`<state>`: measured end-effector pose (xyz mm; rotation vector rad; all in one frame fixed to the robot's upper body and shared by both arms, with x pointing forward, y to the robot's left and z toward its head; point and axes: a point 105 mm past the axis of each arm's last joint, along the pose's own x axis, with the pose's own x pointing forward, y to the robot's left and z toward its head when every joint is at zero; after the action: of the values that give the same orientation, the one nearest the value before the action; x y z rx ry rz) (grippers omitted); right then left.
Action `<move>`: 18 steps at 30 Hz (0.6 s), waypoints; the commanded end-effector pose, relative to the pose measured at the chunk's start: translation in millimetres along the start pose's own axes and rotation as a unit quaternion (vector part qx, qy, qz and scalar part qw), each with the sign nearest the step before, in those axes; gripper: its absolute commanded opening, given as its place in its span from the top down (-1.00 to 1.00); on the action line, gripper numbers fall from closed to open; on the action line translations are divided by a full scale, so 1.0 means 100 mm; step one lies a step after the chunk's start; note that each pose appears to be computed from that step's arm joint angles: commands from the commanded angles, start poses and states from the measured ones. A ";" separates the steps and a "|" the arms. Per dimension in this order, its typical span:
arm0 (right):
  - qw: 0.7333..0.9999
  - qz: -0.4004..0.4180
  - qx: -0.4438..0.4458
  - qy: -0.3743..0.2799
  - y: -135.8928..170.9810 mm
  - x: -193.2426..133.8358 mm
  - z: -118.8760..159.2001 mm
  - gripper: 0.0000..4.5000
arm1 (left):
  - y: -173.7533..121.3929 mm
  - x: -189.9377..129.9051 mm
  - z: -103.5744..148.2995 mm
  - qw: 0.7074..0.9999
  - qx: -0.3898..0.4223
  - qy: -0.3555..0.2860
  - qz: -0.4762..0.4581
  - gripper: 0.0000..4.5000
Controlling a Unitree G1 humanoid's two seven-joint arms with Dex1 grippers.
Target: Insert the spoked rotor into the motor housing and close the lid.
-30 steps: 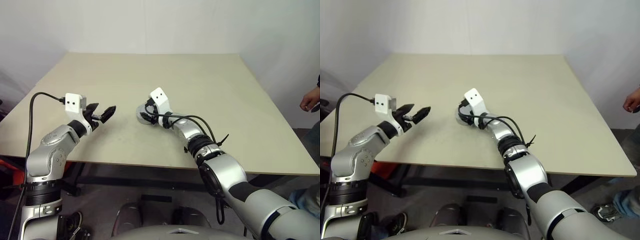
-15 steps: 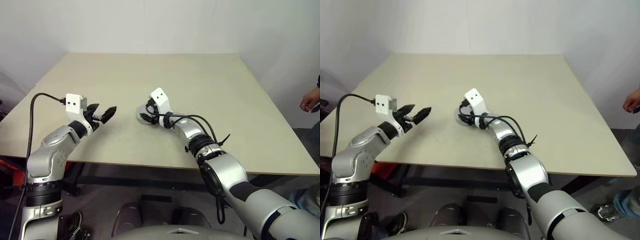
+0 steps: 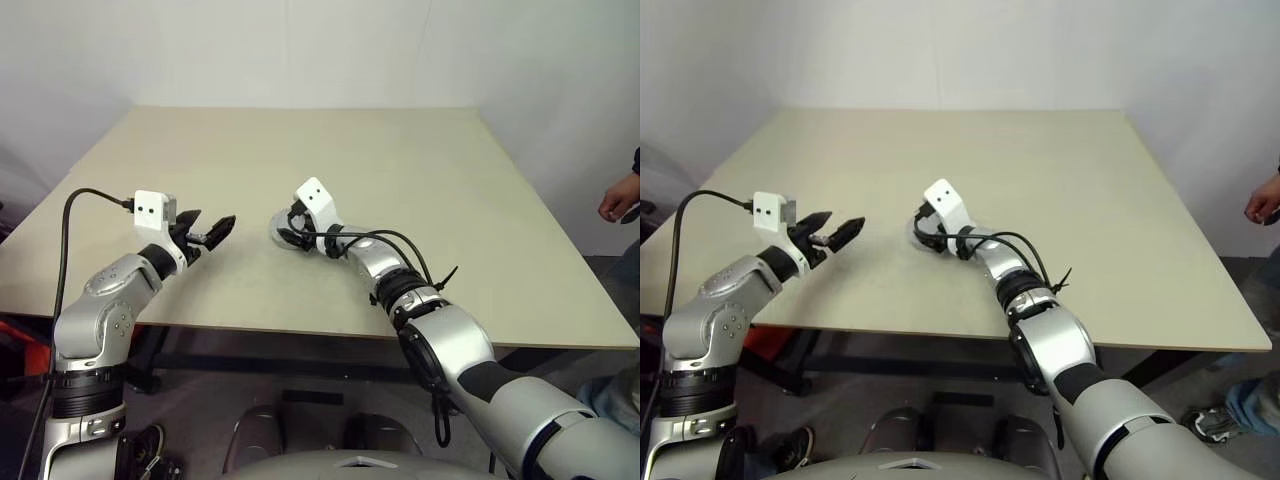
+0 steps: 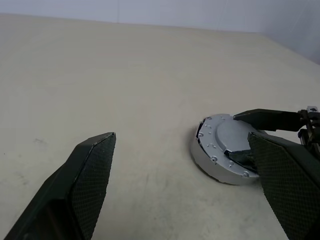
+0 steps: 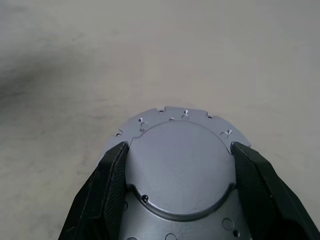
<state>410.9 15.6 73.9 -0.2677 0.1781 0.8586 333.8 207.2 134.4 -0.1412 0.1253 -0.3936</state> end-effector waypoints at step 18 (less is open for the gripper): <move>0.996 0.032 -0.082 -0.023 0.04 0.10 0.44 -0.39 | -0.14 -0.02 0.10 1.000 0.004 -0.024 -0.015 -1.00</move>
<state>412.6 26.1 83.6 -0.3805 0.1755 0.9192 329.4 201.3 133.2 -0.1587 0.1225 -0.4017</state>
